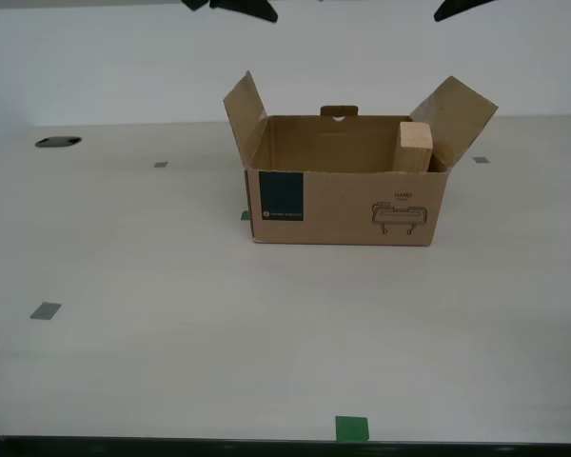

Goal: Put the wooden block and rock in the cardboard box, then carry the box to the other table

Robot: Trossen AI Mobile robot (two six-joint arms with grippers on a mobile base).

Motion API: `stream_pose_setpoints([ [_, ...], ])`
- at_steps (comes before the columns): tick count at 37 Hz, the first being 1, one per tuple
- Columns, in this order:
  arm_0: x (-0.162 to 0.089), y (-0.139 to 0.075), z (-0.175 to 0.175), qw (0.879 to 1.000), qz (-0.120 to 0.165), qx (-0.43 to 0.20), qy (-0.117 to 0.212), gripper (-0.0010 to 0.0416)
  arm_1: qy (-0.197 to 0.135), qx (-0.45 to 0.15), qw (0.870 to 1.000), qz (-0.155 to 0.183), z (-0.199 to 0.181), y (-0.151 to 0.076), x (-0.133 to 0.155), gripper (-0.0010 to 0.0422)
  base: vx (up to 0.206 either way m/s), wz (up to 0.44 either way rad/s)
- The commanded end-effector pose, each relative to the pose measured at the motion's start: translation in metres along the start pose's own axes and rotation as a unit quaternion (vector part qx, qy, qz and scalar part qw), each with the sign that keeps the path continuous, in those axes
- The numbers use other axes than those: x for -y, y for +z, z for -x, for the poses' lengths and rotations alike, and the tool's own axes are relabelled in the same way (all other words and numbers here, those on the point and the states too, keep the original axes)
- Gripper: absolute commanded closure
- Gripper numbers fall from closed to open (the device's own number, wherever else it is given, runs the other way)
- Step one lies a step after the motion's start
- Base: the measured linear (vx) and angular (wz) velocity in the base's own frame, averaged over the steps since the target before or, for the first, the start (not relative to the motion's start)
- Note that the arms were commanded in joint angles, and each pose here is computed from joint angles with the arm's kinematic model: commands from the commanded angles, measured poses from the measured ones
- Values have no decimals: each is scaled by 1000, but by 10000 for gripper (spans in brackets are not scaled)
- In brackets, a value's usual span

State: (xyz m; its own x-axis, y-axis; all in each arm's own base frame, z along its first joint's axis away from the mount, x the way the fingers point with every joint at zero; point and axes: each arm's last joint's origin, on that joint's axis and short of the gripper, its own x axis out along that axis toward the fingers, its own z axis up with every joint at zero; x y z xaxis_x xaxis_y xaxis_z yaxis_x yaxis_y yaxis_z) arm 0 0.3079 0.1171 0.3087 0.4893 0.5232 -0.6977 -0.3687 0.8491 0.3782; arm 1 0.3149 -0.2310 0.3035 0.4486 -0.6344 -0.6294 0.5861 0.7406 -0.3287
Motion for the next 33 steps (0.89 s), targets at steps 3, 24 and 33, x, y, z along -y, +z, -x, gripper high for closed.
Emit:
stream_pose_setpoints([
  [3,-11,11,23,1000,-11,-21,-5,17,-2,4,1000,26,21,20,10,92,0,0],
  [24,-31,28,77,998,5,-53,-13,17,13,-31,998,48,74,47,24,92,0,0],
  [33,-20,27,80,998,-2,-62,-25,16,36,-66,995,70,80,42,9,92,0,0],
])
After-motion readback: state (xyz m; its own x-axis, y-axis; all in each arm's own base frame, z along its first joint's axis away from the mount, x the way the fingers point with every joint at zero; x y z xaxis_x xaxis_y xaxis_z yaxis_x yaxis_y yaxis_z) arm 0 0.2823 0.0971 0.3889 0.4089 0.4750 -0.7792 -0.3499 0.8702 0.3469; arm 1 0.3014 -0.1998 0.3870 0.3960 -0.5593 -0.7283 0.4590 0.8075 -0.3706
